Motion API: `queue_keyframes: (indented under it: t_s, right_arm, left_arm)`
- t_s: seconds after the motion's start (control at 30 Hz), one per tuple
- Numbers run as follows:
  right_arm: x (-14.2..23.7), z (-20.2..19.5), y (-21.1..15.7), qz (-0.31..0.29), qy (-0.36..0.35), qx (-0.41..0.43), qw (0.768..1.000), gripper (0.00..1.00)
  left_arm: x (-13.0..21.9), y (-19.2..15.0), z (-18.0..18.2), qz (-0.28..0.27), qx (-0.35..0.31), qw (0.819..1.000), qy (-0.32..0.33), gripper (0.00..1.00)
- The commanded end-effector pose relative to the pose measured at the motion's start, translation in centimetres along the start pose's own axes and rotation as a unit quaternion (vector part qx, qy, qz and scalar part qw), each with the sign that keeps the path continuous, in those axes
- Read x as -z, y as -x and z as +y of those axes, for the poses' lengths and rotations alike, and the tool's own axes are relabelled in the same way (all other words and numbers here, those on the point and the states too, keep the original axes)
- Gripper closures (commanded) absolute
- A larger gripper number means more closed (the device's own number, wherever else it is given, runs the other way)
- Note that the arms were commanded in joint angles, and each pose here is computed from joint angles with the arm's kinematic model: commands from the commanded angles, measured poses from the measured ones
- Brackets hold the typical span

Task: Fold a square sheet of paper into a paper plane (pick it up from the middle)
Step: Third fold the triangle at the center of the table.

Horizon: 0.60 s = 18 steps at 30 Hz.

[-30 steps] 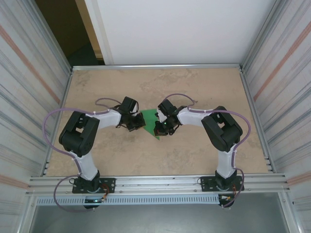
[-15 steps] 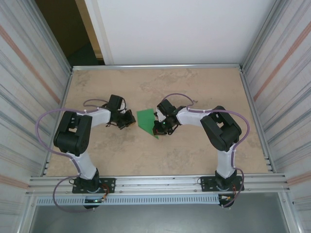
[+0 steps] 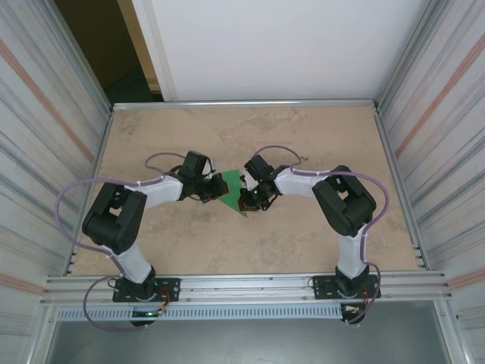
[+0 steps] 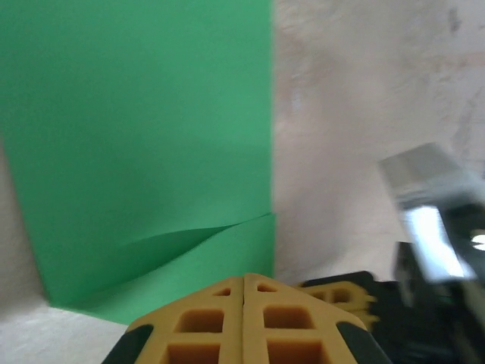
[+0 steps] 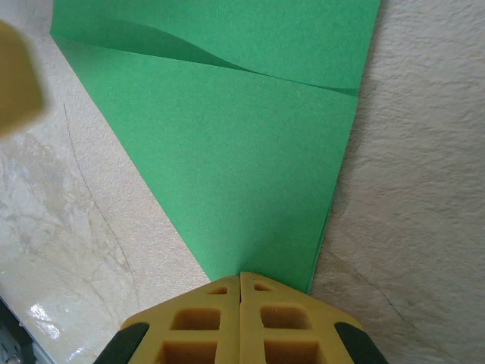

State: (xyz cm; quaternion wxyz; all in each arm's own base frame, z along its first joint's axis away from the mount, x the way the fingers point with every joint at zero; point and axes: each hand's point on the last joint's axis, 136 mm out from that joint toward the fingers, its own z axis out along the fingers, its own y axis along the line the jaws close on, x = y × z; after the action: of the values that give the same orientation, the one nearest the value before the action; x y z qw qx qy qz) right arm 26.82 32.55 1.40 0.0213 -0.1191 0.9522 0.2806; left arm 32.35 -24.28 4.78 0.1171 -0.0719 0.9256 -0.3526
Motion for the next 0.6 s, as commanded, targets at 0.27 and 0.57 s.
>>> queue_keyframes:
  t_s: [0.27, 0.57]
  right_arm:
    - [0.9, -1.0, -0.4, -0.004, -0.03, -0.021, 0.999, 0.98]
    - [0.9, 3.1, 1.9, -0.021, 0.017, 0.015, 1.0, 0.96]
  left_arm:
    - [-1.2, -2.0, 5.2, 0.013, 0.028, 0.997, 0.067, 0.98]
    - [-1.5, -2.6, 7.0, 0.012, 0.031, 0.995, 0.09, 1.0]
